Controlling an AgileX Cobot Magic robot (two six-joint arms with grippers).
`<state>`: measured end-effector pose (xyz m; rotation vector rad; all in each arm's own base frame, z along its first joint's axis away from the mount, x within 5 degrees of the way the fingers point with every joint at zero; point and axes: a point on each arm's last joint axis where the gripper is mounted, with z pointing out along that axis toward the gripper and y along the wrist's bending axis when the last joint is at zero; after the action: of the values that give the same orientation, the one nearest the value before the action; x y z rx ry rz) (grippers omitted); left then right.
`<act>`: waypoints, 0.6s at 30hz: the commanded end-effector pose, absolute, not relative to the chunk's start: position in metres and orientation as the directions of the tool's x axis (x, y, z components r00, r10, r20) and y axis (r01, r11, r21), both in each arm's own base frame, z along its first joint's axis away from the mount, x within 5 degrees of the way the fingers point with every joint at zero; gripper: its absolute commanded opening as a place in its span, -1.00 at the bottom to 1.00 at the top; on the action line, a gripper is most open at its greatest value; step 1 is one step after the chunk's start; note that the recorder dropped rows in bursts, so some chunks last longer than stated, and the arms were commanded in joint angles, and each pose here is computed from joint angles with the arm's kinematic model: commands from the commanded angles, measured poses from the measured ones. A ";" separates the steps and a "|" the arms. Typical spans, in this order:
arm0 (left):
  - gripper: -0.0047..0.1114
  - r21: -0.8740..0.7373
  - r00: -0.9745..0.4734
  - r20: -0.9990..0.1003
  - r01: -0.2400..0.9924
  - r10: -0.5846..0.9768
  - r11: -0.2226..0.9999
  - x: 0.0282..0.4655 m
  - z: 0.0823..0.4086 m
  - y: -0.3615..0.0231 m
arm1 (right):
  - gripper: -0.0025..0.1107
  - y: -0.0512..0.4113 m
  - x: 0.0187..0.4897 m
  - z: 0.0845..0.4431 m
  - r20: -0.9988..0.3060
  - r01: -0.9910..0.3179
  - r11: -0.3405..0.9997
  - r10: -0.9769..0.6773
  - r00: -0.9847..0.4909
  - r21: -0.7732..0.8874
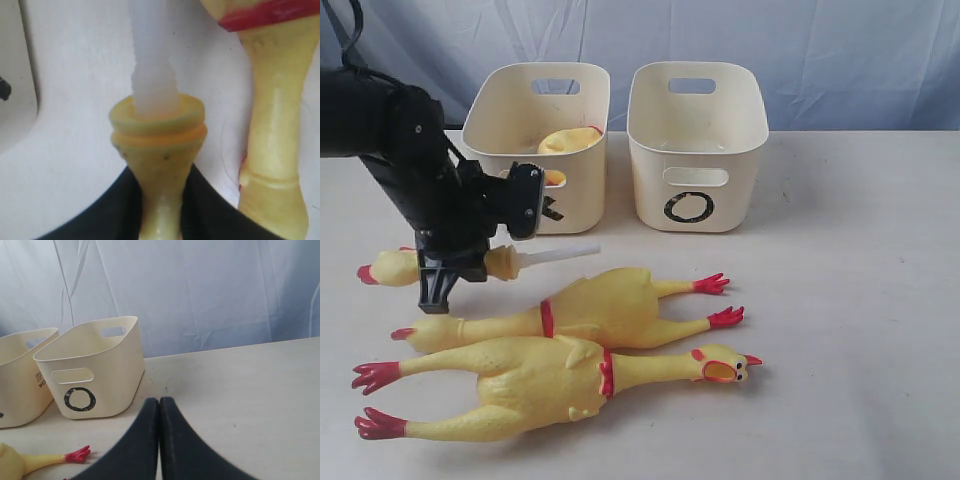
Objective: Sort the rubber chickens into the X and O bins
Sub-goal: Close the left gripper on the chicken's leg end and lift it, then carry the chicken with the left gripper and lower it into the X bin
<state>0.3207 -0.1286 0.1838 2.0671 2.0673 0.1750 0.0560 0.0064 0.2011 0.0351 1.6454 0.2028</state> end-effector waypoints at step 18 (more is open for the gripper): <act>-0.92 0.372 -0.222 -0.771 0.604 0.597 0.705 0.357 0.322 -0.153 | -0.96 0.007 0.056 0.200 -0.987 -0.105 0.983 0.142 -0.075 0.150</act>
<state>0.3505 -0.1503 0.3026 1.0736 2.0014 0.0142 0.0560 0.0064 0.2011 0.0351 1.6446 0.2028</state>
